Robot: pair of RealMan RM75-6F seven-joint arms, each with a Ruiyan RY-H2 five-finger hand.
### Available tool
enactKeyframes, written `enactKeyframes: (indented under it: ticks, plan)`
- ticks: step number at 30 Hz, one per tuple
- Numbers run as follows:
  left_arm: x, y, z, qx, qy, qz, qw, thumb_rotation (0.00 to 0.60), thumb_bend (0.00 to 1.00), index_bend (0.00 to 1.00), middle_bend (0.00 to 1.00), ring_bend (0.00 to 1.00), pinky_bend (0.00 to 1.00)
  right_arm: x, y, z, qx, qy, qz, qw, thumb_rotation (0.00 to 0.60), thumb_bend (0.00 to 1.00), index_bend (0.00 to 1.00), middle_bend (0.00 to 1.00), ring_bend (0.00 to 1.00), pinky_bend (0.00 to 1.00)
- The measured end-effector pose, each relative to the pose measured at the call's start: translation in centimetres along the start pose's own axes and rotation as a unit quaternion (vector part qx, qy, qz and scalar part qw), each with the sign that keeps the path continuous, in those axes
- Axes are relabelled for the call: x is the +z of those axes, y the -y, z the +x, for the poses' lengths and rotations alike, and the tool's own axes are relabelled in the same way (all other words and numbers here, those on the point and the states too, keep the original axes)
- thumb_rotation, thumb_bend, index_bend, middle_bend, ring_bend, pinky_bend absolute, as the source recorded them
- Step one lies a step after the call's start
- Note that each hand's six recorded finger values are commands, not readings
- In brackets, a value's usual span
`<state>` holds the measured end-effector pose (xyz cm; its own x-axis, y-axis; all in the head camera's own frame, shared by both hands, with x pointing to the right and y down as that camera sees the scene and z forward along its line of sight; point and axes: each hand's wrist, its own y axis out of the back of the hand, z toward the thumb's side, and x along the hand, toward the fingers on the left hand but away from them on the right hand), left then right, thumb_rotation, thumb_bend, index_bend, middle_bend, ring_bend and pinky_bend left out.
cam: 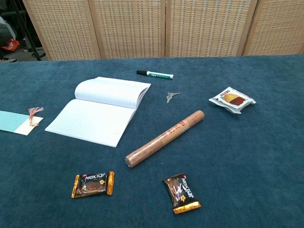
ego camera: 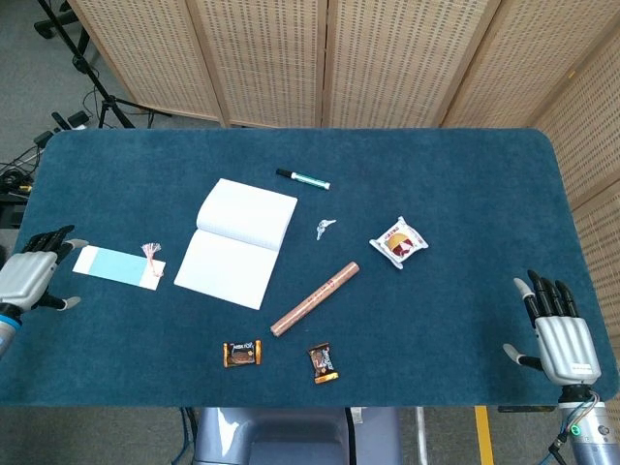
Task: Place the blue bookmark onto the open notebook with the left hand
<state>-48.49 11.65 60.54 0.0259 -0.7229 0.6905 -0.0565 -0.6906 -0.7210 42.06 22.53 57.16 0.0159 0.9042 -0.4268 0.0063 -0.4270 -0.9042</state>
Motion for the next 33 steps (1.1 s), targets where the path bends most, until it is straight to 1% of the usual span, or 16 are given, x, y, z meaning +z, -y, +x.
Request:
enactKeyframes:
  ticks: [4, 9, 16, 22, 30, 33]
  plan:
    - [-0.9, -0.8, 1.7, -0.006, -0.016, 0.016, 0.9997, 0.600, 0.17, 0.30, 0.00, 0.00, 0.00, -0.2, -0.1, 0.0, -0.002, 0.003, -0.001, 1.0000, 0.600, 0.16, 0.00, 0.00, 0.00, 0.01]
    - [-1.2, -0.8, 3.5, -0.009, -0.030, 0.035, 0.9989, 0.600, 0.18, 0.31, 0.00, 0.00, 0.00, -0.1, 0.0, 0.0, -0.001, 0.001, -0.001, 1.0000, 0.600, 0.16, 0.00, 0.00, 0.00, 0.01]
    - [-1.0, 0.4, 5.3, -0.025, -0.039, 0.057, 0.9973, 0.600, 0.18, 0.31, 0.00, 0.00, 0.00, -0.2, 0.0, -0.1, -0.001, 0.003, -0.003, 1.0000, 0.600, 0.16, 0.00, 0.00, 0.00, 0.01]
    - [-0.9, 1.5, 6.4, -0.030, -0.043, 0.072, 0.9960, 0.600, 0.17, 0.31, 0.00, 0.00, 0.00, -0.5, 0.0, -0.2, -0.003, 0.008, -0.004, 1.0000, 0.600, 0.16, 0.00, 0.00, 0.00, 0.01]
    - [-0.6, 2.7, 7.7, -0.033, -0.040, 0.115, 0.9920, 0.600, 0.17, 0.31, 0.00, 0.00, 0.00, -0.7, 0.1, -0.5, 0.000, 0.012, -0.004, 0.9999, 0.600, 0.17, 0.00, 0.00, 0.00, 0.01]
    - [-0.1, 3.1, 8.1, -0.037, -0.035, 0.120, 0.9914, 0.600, 0.17, 0.31, 0.00, 0.00, 0.00, -0.8, 0.1, -0.5, -0.002, 0.014, -0.005, 0.9999, 0.600, 0.17, 0.00, 0.00, 0.00, 0.01]
